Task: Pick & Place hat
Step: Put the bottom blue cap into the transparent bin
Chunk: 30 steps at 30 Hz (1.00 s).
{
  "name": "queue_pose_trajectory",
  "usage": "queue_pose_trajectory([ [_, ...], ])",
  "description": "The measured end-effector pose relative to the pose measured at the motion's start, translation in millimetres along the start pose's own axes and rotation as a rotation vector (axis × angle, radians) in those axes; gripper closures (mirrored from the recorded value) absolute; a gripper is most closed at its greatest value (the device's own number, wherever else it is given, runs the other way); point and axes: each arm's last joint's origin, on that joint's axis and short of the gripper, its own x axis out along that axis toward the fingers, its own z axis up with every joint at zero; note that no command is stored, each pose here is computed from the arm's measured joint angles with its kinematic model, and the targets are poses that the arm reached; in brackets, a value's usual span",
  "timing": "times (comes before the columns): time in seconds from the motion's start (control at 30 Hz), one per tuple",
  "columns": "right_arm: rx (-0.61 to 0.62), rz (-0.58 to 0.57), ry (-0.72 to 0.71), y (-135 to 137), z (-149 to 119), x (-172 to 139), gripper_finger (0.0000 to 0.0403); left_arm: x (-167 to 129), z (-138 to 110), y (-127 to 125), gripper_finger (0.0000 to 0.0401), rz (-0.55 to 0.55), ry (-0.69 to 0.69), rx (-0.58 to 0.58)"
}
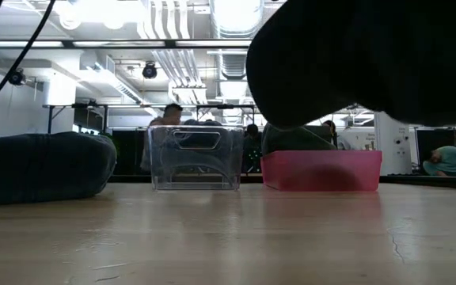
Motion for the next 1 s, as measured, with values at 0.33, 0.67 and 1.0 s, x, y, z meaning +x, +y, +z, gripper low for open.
queue_pose_trajectory([
  [0.33, -0.134, -0.096, -0.122, 14.7, 3.8, 2.8, 0.0185, 25.9, -25.5, -19.3, 0.0393, -0.058, 0.104, 0.039],
  [0.67, 0.02, -0.101, -0.173, 14.3, 3.8, -20.0, 0.0185, 53.9, -49.1, -47.8, 0.0393, 0.008, 0.186, 0.146],
  [1.0, 0.103, -0.153, -0.093, 9.4, -15.6, 30.3, 0.0185, 48.8, -31.3, -56.1, 0.0392, 0.074, 0.124, 0.186],
])
